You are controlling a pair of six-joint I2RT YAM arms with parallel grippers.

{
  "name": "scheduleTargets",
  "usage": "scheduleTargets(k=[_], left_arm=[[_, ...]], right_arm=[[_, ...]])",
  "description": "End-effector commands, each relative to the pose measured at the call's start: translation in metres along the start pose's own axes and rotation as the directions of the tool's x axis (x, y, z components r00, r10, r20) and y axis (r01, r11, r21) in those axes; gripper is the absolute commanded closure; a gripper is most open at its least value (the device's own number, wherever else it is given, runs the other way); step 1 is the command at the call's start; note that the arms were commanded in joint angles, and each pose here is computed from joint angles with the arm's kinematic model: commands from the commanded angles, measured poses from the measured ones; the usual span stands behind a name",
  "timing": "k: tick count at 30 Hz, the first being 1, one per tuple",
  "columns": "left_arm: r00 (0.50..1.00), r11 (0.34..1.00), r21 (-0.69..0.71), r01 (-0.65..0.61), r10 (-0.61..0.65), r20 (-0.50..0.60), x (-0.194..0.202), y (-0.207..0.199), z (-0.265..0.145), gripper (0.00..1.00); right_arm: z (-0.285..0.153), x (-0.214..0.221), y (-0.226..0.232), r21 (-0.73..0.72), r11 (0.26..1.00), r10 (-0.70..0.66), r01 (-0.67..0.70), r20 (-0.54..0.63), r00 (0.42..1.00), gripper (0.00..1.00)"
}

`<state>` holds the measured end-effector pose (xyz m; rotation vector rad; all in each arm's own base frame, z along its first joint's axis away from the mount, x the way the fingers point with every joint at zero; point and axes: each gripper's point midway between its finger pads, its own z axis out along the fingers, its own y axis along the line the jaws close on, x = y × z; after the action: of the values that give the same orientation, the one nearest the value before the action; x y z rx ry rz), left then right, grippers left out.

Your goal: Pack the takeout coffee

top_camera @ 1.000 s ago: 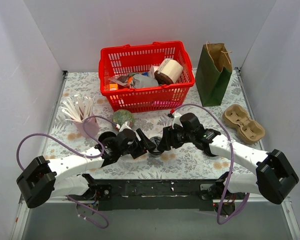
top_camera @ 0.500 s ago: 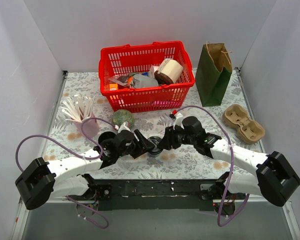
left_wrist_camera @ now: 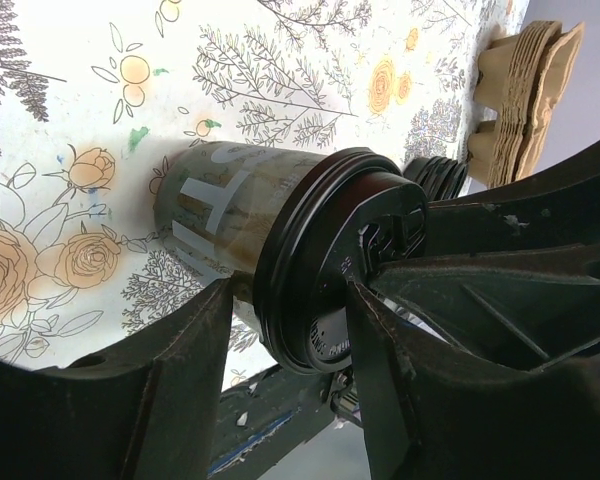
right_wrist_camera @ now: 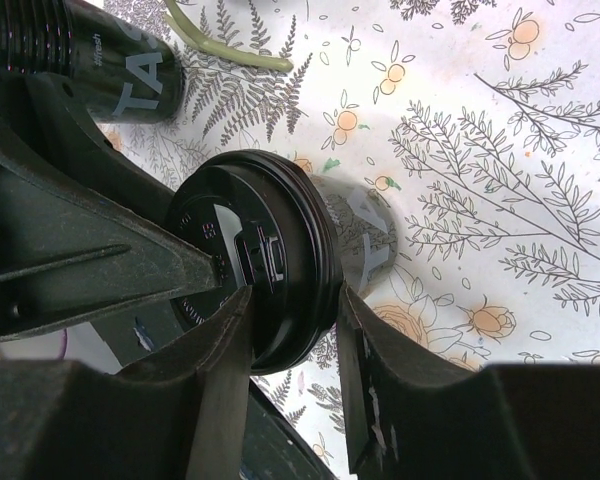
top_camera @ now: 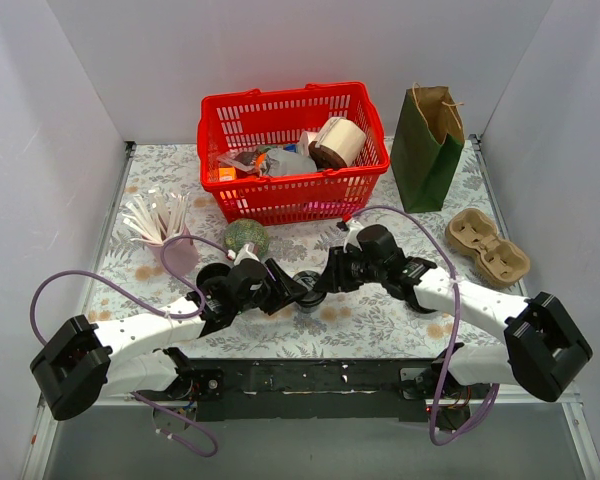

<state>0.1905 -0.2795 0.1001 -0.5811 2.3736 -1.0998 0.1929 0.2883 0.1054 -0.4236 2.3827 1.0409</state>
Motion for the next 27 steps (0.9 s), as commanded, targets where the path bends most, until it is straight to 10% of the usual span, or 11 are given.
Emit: scheduleTargets(k=[1,20,27], left_arm=[[1.0,0.997,-0.08,-0.013,0.013,0.0,0.001,0.025,-0.002,0.57],[0.993,0.993,-0.04,-0.111,0.113,0.04,-0.02,-0.015,-0.024,0.03],[0.987,0.991,-0.028,-0.13,0.132,0.096,-0.036,-0.022,-0.037,0.02]], right_arm=[[0.003,0.032,-0.036,0.141,0.99,0.009,0.008,-0.122,0.992,0.74],[-0.005,-0.034,0.005,0.098,0.993,-0.058,0.063,-0.053,0.997,0.3],[-0.009,-0.045,0.03,-0.001,0.999,-0.055,0.055,-0.031,0.998,0.22]])
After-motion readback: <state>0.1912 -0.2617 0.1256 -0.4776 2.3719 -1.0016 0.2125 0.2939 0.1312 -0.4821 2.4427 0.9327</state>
